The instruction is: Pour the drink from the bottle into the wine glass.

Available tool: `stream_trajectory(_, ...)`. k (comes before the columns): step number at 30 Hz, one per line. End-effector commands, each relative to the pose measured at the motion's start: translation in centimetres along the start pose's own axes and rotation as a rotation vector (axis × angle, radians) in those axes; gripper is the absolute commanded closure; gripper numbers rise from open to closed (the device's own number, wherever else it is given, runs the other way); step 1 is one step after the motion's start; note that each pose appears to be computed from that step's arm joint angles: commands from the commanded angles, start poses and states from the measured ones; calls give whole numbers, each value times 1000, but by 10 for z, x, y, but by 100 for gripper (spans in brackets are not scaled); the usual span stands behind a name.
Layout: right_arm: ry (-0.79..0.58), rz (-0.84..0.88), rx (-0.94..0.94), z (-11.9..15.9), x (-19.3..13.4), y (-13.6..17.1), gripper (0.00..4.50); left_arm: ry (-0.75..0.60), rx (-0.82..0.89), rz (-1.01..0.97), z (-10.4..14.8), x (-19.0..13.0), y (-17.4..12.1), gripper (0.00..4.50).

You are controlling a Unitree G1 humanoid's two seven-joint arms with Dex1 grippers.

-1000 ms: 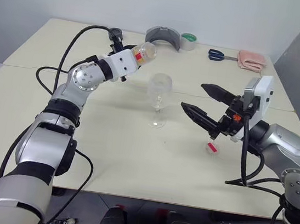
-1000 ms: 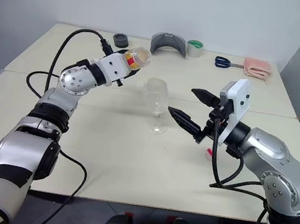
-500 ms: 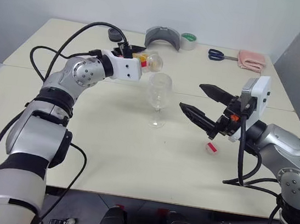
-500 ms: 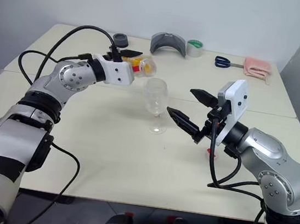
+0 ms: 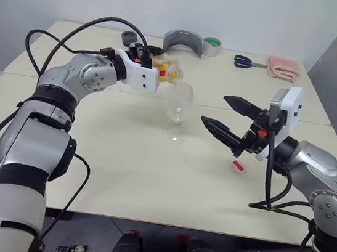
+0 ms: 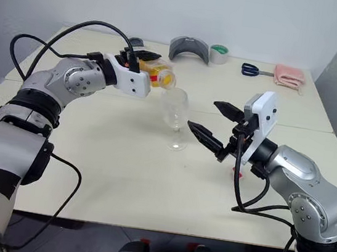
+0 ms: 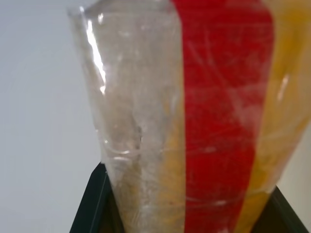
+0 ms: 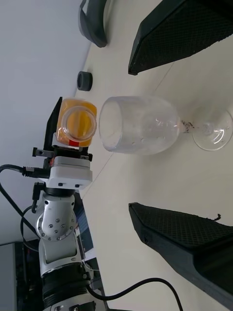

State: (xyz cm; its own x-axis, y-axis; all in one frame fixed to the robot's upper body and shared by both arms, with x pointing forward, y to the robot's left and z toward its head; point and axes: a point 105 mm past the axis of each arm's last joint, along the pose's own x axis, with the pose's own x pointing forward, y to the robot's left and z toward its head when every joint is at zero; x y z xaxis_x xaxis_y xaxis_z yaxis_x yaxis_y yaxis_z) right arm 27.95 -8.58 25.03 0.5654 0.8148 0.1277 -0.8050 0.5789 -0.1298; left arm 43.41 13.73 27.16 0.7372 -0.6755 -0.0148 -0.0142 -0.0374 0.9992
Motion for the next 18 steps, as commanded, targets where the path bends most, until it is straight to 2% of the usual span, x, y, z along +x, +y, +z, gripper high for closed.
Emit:
stream_trajectory(1,-49,0,-35,12,0,3,0,-15,66,58,3,-2,25,285)
stream_trajectory(18,-59,9,-24,9,4,7,0,-8,194,41,1,-4,33,285)
